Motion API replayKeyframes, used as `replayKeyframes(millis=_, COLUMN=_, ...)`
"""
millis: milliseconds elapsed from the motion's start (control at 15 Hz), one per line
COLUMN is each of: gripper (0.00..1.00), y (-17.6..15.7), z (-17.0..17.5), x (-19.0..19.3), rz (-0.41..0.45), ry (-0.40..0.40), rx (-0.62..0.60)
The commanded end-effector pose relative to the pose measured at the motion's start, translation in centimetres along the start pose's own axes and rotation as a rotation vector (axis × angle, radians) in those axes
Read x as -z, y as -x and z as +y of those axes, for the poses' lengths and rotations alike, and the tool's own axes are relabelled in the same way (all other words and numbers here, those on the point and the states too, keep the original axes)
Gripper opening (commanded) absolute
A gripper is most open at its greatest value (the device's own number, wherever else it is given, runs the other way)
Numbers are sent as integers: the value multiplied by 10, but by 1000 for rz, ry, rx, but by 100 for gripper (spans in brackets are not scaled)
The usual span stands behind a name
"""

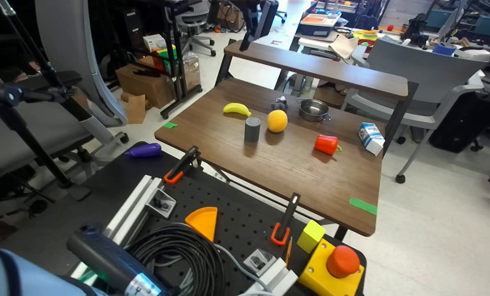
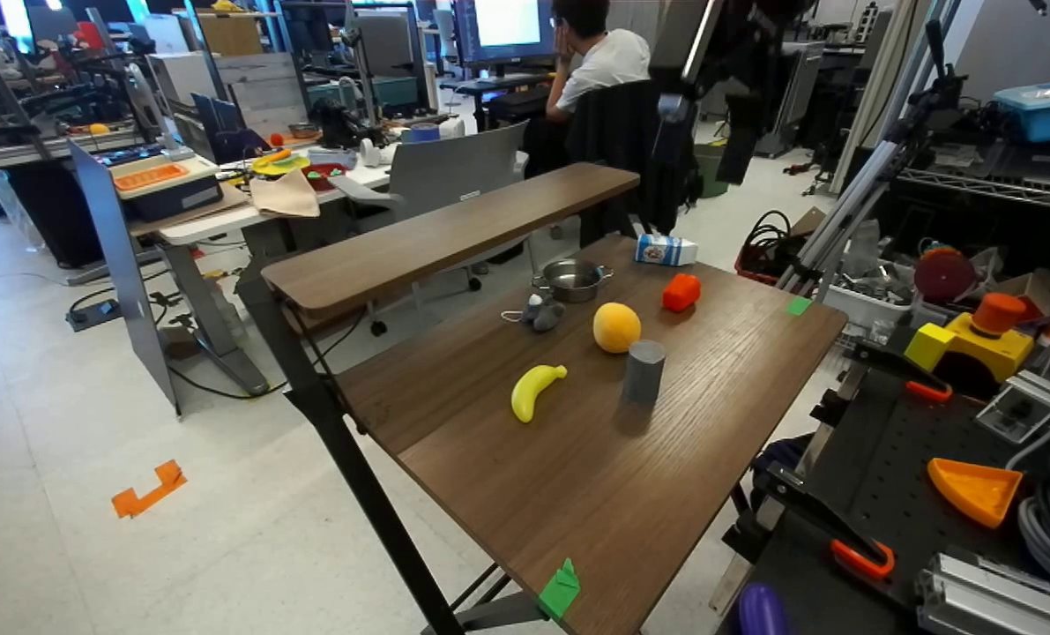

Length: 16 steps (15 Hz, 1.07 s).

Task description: Move the banana to the right

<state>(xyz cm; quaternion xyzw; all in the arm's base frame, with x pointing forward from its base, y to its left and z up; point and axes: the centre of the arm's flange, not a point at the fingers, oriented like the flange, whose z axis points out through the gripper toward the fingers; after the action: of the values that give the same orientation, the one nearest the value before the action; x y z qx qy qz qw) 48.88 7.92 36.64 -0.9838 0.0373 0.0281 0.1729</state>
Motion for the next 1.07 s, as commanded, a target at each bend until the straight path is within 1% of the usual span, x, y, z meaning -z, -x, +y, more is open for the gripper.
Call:
replayKeyframes(millis=0, gripper=100, y=-43, z=-8, x=-58, rz=-27, ry=-46, rx=-68)
replayKeyframes(millis=67, gripper=100, y=-50, z=-8, x=-75, rz=-30, ry=-49, rx=-83)
replayKeyframes(millis=267, gripper=100, y=-70, z=-12, x=-122, rz=-37, ry=-15, rx=-147)
replayKeyframes(millis=467, gripper=100, y=-87, z=-13, x=-160, rz=-22, ry=7, rx=-218)
replayKeyframes(millis=733, gripper=100, y=-114, z=-5, x=-199, rz=66, ry=35, rx=-321)
replayKeyframes(millis=867, gripper=100, y=-129, z=2, x=-210, rz=110, ry=56, rx=-376)
replayKeyframes(millis=1000, gripper=100, y=-143, z=10, x=-219, rz=132, ry=88, rx=-432)
